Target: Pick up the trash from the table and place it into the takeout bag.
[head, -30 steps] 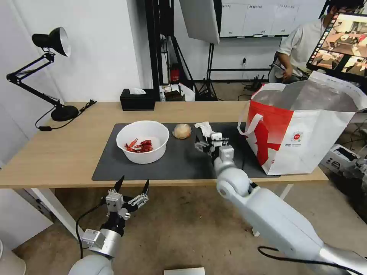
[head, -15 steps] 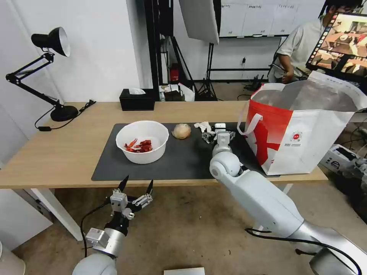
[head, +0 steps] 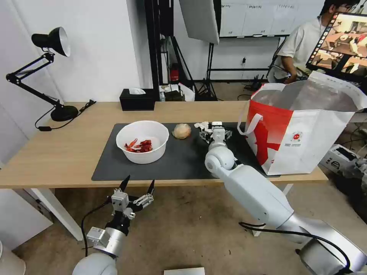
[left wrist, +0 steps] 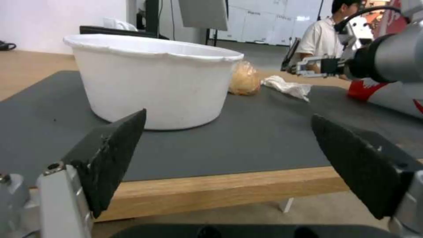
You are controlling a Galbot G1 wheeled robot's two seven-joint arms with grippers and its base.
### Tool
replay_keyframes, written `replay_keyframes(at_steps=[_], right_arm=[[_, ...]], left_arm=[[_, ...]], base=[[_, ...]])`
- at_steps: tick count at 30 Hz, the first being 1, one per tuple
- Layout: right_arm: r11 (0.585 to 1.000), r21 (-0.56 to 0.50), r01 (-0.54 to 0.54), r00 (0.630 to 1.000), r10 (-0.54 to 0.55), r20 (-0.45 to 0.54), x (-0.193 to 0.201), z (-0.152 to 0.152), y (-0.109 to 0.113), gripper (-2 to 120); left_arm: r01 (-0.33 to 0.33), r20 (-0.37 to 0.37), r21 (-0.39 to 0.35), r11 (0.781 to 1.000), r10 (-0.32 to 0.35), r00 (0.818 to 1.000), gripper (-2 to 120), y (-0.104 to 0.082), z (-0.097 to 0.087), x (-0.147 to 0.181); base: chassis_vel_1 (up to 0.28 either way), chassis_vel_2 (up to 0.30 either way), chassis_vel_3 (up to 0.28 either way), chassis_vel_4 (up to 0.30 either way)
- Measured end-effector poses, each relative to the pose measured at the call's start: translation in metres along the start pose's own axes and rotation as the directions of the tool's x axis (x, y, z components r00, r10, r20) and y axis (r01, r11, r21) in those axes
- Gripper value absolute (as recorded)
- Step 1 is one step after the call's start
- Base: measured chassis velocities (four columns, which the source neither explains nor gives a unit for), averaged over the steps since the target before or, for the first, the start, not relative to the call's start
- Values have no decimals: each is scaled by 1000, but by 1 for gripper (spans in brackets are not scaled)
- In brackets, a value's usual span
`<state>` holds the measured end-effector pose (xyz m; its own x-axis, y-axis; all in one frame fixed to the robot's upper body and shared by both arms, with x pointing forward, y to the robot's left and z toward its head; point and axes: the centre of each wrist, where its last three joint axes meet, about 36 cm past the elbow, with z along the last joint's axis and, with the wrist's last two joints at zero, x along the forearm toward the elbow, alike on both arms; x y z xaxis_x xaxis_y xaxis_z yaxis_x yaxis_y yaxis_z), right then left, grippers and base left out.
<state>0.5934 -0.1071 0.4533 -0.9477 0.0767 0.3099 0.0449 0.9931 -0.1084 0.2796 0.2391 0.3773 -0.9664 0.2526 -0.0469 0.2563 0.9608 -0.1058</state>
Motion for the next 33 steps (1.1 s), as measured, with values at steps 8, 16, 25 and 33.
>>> replay_keyframes(at_steps=[8,16,25,33], right_arm=[[1000,5,21,999,-21,-32,-20,1,1,100],[999,25,23,997,-21,-79,-34,4,1,100],[999,20,27,995,-25,-100,-44,5,-2,100],[999,9,35,993,-34,-116,-47,5,-1,100]], left_arm=[[2,-3,3,1000,-2,1000,100,-1,1,1],[1,-2,6,1000,-1,1000,100,-2,1,1],[1,-2,3,1000,-1,1000,100,-1,1,0],[-1,-5,6,1000,1,1000,100,-2,2,0]], base=[[0,0,0,0],[0,0,0,0],[0,0,0,0],[0,0,0,0]])
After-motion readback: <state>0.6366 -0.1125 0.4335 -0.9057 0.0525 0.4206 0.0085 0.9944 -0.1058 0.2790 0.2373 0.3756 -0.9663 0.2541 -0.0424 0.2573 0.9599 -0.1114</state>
